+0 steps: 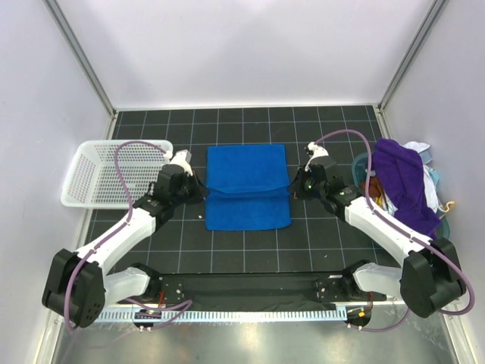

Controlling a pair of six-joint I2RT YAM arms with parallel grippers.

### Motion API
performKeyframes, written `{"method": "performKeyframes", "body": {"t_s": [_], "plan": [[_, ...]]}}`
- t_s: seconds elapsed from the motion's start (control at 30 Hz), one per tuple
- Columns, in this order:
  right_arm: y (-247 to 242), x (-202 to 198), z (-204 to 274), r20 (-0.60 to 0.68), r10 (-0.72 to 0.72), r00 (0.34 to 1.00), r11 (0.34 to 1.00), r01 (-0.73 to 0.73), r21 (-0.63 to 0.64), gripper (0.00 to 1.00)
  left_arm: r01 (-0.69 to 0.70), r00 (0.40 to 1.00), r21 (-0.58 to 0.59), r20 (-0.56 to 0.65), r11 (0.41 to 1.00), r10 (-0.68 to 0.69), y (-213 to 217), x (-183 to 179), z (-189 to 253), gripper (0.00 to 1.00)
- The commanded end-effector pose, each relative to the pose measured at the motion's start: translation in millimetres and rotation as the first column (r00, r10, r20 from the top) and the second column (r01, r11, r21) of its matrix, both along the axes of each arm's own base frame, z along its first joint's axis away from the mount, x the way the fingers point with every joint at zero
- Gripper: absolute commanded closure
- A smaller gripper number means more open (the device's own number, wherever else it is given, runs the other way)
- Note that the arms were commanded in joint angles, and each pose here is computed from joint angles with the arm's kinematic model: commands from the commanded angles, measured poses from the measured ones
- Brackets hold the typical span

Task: Fold and stack the towels
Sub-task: Fold the towel

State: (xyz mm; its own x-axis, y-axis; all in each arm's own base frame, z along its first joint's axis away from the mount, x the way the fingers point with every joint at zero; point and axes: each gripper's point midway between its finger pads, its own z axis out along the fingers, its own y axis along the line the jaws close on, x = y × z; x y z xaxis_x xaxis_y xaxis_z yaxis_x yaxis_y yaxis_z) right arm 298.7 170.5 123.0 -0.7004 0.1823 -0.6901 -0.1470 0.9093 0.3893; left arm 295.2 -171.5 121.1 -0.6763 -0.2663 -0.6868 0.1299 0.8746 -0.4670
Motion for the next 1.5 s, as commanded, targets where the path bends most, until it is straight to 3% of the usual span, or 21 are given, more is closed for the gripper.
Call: {"method": "performKeyframes", "body": {"t_s": [0.0, 0.53, 0.83, 0.9, 1.03, 1.47], "plan": [[-3.0, -1.9, 5.5, 0.021, -0.002, 1.000, 1.000, 0.002, -0.014, 0.95, -0.013, 1.000, -0.005, 0.009, 1.000, 0.013, 0.5, -0.7, 7.6, 0.97], [-7.2, -26.1, -52.0, -0.096, 0.002, 0.995, 1.000, -0.004, -0.024, 0.94, -0.002, 0.993, 0.052, -0.114, 0.999, 0.008, 2.4, -20.8, -51.0, 0.94], [-1.8, -37.0, -74.6, -0.147, 0.016, 0.989, 1.000, -0.018, -0.012, 0.81, 0.020, 0.986, 0.055, -0.167, 0.998, -0.010, 0.4, -33.5, -73.8, 0.82], [-0.8, -38.5, -73.5, -0.146, 0.022, 0.989, 1.000, -0.025, -0.014, 0.75, 0.019, 0.985, 0.051, -0.169, 0.999, -0.010, 0.6, -35.4, -74.0, 0.76], [-1.6, -41.7, -67.1, -0.139, 0.024, 0.990, 1.000, -0.025, -0.011, 0.60, 0.023, 0.988, 0.017, -0.150, 1.000, -0.020, -2.7, -36.7, -62.8, 0.72], [-6.9, -46.0, -28.0, -0.082, -0.015, 0.997, 1.000, 0.016, 0.010, 0.56, 0.013, 0.997, -0.115, -0.079, 0.993, -0.022, -10.1, -49.9, 0.3, 0.68]]}}
